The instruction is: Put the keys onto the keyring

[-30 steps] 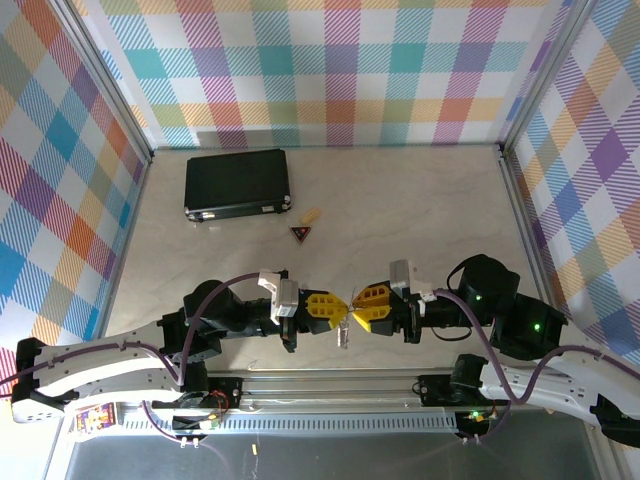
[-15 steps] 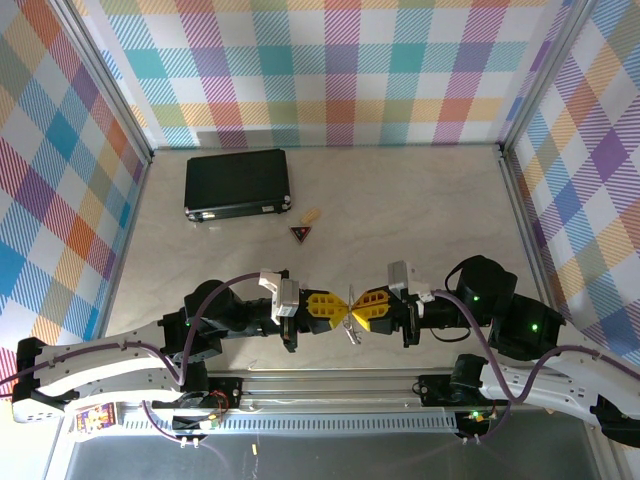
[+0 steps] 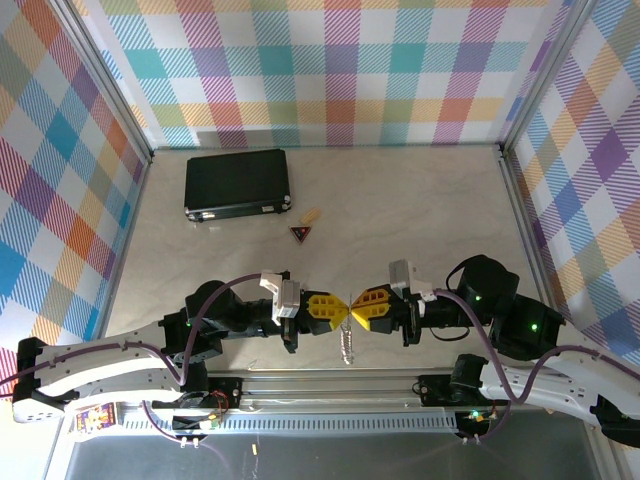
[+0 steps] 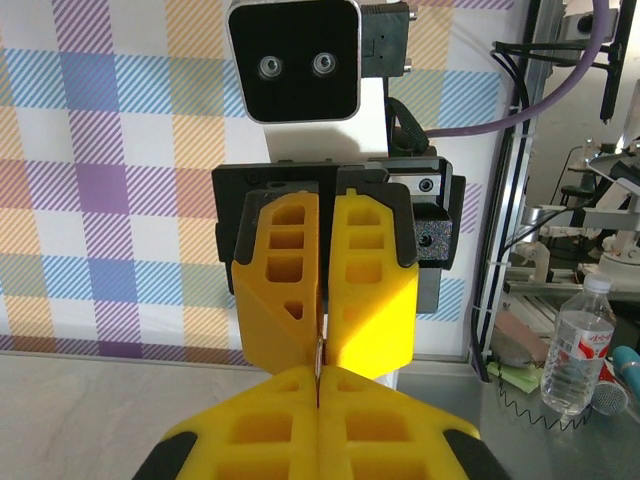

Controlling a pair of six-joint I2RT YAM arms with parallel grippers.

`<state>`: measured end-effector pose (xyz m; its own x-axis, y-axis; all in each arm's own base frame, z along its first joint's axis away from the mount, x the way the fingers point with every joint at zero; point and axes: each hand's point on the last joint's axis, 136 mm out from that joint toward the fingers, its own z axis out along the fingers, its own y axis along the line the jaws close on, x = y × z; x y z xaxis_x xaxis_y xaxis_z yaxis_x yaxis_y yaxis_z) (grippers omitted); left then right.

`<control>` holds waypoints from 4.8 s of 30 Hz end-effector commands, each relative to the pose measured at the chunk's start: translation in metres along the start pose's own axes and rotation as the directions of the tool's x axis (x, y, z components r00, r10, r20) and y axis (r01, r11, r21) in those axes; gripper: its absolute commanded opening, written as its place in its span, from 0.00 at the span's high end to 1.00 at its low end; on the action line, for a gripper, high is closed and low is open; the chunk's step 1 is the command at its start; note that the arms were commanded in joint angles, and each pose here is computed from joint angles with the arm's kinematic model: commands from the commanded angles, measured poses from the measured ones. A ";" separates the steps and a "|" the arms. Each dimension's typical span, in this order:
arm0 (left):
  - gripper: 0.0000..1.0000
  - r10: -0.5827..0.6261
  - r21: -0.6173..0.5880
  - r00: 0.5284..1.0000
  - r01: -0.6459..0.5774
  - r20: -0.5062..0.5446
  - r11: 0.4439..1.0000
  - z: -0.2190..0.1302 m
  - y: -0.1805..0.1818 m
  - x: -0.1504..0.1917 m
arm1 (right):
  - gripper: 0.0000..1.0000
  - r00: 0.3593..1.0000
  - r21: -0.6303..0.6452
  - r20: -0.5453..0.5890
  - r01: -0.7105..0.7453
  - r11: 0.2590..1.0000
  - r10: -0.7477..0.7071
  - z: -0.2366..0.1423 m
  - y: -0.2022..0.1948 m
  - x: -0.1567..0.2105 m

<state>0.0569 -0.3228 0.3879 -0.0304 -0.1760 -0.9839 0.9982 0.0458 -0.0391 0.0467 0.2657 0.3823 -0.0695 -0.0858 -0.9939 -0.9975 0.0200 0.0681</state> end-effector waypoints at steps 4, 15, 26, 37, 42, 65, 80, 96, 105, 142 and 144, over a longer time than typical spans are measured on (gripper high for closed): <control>1.00 0.007 -0.003 0.998 -0.006 0.061 1.000 -0.004 -0.001 -0.018 | 1.00 1.000 -0.012 -0.005 0.014 1.000 -0.014 0.002 0.002 -0.002; 0.75 0.038 -0.130 0.983 -0.062 -0.181 0.990 -0.021 0.017 0.005 | 1.00 0.971 -0.002 -0.202 0.133 0.991 -0.130 -0.006 -0.002 0.016; 0.67 0.028 -0.104 0.964 -0.057 -0.263 0.993 -0.020 0.014 0.017 | 1.00 0.965 -0.049 -0.216 0.144 0.988 -0.151 0.004 0.001 0.012; 0.80 0.008 -0.114 0.958 -0.043 -0.285 0.993 -0.019 0.016 0.028 | 1.00 0.965 -0.055 -0.214 0.145 0.988 -0.153 0.007 0.000 0.013; 0.82 0.008 -0.124 0.958 -0.046 -0.287 0.991 -0.019 0.018 0.030 | 1.00 0.968 -0.078 -0.202 0.137 0.987 -0.150 0.009 0.004 0.014; 1.00 0.009 -0.111 0.978 -0.033 -0.207 0.993 -0.020 0.014 0.022 | 1.00 0.970 -0.114 -0.205 0.109 0.988 -0.130 0.015 0.007 0.023; 1.00 -0.020 -0.286 0.982 -0.034 -0.186 0.958 -0.054 0.038 0.029 | 0.27 0.974 0.088 -0.221 0.058 0.994 -0.037 0.003 -0.019 0.017; 1.00 -0.082 -0.435 0.964 -0.037 -0.252 0.900 -0.096 0.056 0.055 | 0.08 0.885 0.354 -0.249 -0.294 0.888 0.393 0.015 -0.113 0.071; 1.00 -0.170 -0.534 0.932 -0.028 -0.319 0.845 -0.122 0.067 0.074 | 0.07 0.759 0.470 -0.319 -0.394 0.790 0.568 0.030 -0.163 0.131; 1.00 -0.165 -0.511 0.957 0.021 -0.239 0.859 -0.147 0.056 0.080 | 0.38 0.476 0.354 -0.618 -0.541 0.762 0.625 0.145 -0.224 0.291; 1.00 -0.163 -0.508 0.958 0.021 -0.237 0.861 -0.147 0.056 0.081 | 0.41 0.467 0.354 -0.621 -0.550 0.756 0.630 0.147 -0.225 0.296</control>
<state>0.1052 -0.1891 0.2700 -0.2191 0.1082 -0.9697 0.8217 0.5563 -0.1236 0.2586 0.3754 0.0616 -0.6865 -0.6239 -0.3735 -0.7078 0.4559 0.5396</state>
